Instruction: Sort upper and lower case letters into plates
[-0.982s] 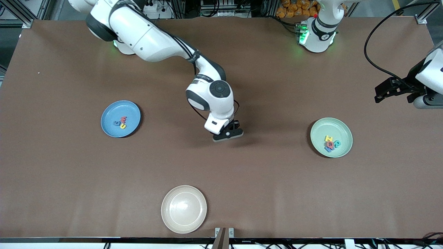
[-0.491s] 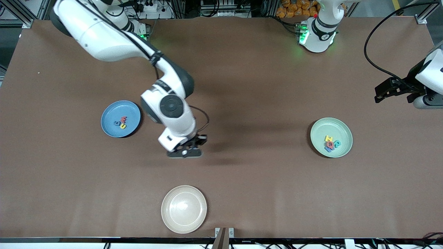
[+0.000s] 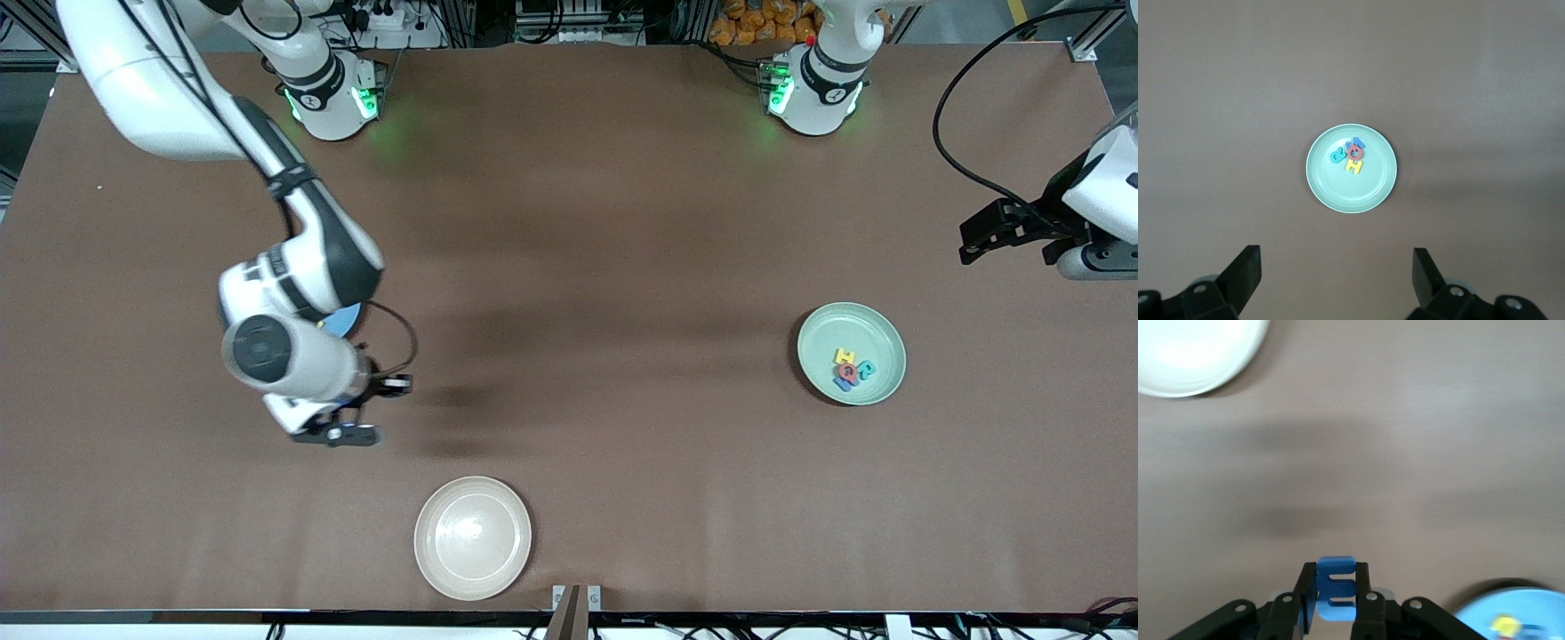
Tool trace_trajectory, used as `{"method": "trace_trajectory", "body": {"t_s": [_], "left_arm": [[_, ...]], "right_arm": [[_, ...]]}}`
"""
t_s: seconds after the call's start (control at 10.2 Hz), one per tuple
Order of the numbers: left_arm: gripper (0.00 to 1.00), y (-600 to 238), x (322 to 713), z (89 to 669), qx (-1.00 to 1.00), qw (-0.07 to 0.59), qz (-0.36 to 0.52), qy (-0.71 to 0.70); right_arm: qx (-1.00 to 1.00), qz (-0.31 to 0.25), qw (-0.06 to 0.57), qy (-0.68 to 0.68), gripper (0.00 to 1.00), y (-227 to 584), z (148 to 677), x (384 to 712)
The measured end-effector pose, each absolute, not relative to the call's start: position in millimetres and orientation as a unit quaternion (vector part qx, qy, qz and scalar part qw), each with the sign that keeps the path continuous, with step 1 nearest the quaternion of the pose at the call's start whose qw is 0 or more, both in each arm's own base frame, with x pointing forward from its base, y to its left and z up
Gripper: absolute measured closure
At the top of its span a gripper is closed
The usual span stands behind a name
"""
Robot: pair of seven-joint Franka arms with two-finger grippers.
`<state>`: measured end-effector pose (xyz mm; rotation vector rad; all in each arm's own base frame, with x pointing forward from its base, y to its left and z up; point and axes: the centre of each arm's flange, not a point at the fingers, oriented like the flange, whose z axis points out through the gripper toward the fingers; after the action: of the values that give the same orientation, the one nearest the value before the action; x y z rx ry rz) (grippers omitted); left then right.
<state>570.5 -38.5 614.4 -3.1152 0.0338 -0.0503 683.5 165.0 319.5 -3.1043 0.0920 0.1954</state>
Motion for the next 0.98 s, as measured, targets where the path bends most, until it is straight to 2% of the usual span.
{"method": "trace_trajectory", "body": {"t_s": [0.1,0.39,0.79,0.98], "left_arm": [[0.0,-38.9,570.4,614.2,-1.0,0.013,-0.016,0.011],[0.0,-39.5,570.1,613.2,-1.0,0.013,-0.015,0.012],[0.0,-39.7,569.7,612.2,-1.0,0.013,-0.014,0.012],[0.0,-39.8,569.6,611.8,-1.0,0.013,-0.013,0.012]], "right_arm": [[-0.996,0.077,0.004,0.036,0.73,125.2,322.2,680.1],[-0.993,0.107,-0.03,0.04,0.73,52.5,289.1,640.1],[-0.995,0.092,-0.033,0.031,0.73,7.4,238.8,568.7],[-0.994,0.097,-0.026,0.037,0.73,4.4,217.6,545.7]]}}
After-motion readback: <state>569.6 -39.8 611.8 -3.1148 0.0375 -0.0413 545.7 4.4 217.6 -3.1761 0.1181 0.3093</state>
